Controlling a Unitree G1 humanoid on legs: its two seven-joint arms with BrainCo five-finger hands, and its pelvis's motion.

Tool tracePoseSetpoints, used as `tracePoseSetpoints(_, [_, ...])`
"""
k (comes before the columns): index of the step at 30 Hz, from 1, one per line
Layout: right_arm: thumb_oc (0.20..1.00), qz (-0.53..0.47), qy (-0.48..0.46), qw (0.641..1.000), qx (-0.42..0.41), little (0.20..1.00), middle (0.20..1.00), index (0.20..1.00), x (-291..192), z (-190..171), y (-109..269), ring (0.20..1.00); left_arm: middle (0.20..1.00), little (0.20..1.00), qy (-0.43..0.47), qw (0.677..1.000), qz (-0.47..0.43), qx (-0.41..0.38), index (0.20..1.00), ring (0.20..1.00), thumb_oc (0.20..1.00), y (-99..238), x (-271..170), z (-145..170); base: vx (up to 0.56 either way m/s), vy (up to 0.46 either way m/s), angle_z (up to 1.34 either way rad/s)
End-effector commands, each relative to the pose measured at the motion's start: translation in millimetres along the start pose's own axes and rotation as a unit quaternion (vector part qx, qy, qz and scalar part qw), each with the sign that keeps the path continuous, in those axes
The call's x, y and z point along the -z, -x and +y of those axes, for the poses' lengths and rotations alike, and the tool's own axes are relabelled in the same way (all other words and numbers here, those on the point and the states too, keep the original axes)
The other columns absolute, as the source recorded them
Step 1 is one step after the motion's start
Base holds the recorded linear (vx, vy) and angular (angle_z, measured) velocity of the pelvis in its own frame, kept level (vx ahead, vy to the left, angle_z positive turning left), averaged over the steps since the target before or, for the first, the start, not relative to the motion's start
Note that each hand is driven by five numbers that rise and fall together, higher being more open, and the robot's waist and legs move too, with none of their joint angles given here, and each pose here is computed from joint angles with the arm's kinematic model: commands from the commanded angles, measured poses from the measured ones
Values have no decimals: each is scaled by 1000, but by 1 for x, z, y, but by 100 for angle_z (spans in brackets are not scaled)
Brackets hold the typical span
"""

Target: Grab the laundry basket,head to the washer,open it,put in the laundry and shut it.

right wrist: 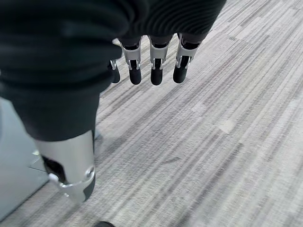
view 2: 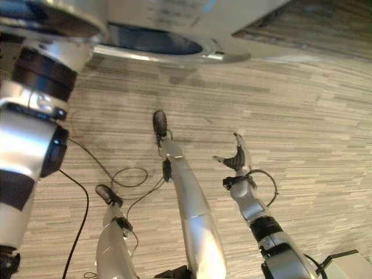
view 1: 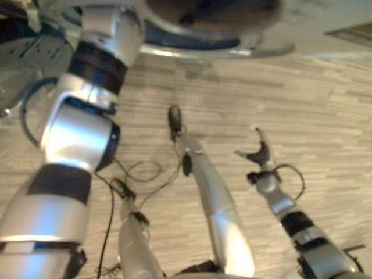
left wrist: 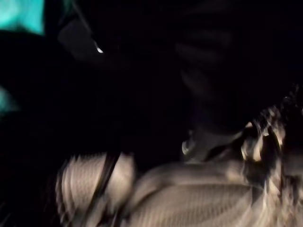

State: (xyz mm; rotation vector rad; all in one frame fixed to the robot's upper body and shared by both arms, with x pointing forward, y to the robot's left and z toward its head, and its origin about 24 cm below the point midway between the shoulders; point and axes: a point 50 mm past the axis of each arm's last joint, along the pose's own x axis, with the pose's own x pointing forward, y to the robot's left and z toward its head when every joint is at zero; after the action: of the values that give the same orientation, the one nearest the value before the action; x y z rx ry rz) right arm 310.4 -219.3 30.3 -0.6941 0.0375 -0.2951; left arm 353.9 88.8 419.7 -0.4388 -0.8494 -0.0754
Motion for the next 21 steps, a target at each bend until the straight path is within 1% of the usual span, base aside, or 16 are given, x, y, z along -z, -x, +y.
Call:
tracePoseSetpoints(1, [1000,87,18,995,-42,1000,1000,1000,49,18,39,1000,1000,1000,20,1000,4,4,1000,1000,1000,28,30,12,-33,45,12])
tracePoseSetpoints(6, [1000,72,14,995,-64,1000,1000,1000,44,25,42,1000,1000,1000,-39,998,5,54,1000,1000,1000,55,45,17,-38,50,12])
tracePoseSetpoints(7, [1000,73,14,995,-65,1000,1000,1000,44,25,43,1000,1000,1000,-40,998,5,53,1000,1000,1000,56,45,18,-20,67,17])
tracePoseSetpoints(9, [1000,63,14,995,-79,1000,1000,1000,41,30,45,1000,1000,1000,-87,993,4,83,1000,1000,1000,75,52,32,-16,86,8])
tracePoseSetpoints(13, [1000,62,18,993,-94,1000,1000,1000,43,34,48,1000,1000,1000,-131,984,31,114,1000,1000,1000,111,66,59,-17,76,-2])
tracePoseSetpoints(14, [1000,71,21,992,-101,1000,1000,1000,47,35,50,1000,1000,1000,-142,980,52,131,1000,1000,1000,131,72,70,-20,128,-2])
tracePoseSetpoints(15, [1000,83,24,991,-106,1000,1000,1000,53,36,53,1000,1000,1000,-145,977,89,129,1000,1000,1000,154,82,86,-3,115,0])
tracePoseSetpoints(16, [1000,91,26,989,-110,1000,1000,1000,56,37,55,1000,1000,1000,-149,975,109,127,1000,1000,1000,165,86,96,-1,60,12])
tracePoseSetpoints(17, [1000,91,26,989,-110,1000,1000,1000,56,37,55,1000,1000,1000,-149,975,109,127,1000,1000,1000,165,86,96,15,54,24])
tracePoseSetpoints(18, [1000,106,30,987,-115,1000,1000,1000,64,35,59,1000,1000,1000,-154,969,149,123,1000,1000,1000,188,94,112,5,38,40])
tracePoseSetpoints(19, [1000,106,30,987,-115,1000,1000,1000,64,35,59,1000,1000,1000,-154,969,149,122,1000,1000,1000,189,94,113,9,78,34])
tracePoseSetpoints(20, [1000,132,39,983,-120,1000,1000,1000,77,32,64,1000,1000,1000,-158,960,197,117,1000,1000,1000,213,102,129,5,73,31])
tracePoseSetpoints(21, [1000,141,43,981,-123,1000,1000,1000,83,30,67,1000,1000,1000,-163,954,220,120,1000,1000,1000,226,104,136,-64,49,18])
